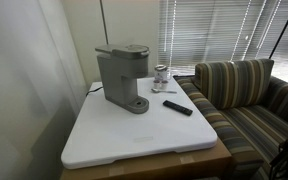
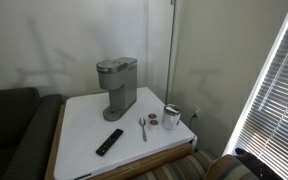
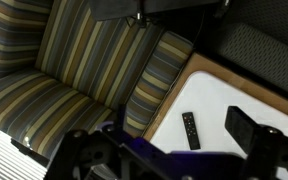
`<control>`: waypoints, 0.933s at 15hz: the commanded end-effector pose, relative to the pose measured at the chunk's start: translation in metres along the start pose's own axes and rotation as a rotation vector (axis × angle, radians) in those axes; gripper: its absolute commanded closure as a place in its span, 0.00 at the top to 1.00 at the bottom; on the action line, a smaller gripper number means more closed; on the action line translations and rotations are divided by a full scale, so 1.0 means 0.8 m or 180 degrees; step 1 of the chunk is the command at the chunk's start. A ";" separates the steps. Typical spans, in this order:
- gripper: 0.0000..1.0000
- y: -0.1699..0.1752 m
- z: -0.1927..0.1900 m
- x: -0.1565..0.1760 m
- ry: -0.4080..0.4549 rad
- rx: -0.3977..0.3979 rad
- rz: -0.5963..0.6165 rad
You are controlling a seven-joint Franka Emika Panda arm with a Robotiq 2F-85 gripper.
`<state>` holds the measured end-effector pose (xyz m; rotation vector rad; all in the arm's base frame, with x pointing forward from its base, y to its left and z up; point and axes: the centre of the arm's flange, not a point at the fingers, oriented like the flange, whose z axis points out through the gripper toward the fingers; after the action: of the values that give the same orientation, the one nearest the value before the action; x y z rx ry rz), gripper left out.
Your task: Open the coffee machine
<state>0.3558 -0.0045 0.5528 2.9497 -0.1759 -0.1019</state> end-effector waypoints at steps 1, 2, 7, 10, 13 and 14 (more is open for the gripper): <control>1.00 0.000 -0.001 0.000 0.0006 0.0001 -0.0001; 1.00 0.000 -0.001 0.000 0.0008 0.0001 -0.0002; 1.00 0.000 -0.002 0.026 -0.0040 0.0030 0.0176; 1.00 0.002 -0.003 0.051 -0.0086 0.0056 0.0360; 1.00 0.002 0.005 0.091 -0.0142 0.0079 0.0404; 1.00 0.002 0.010 0.107 -0.0169 0.0119 0.0400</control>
<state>0.3946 -0.0088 0.5480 2.9388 -0.3393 -0.1163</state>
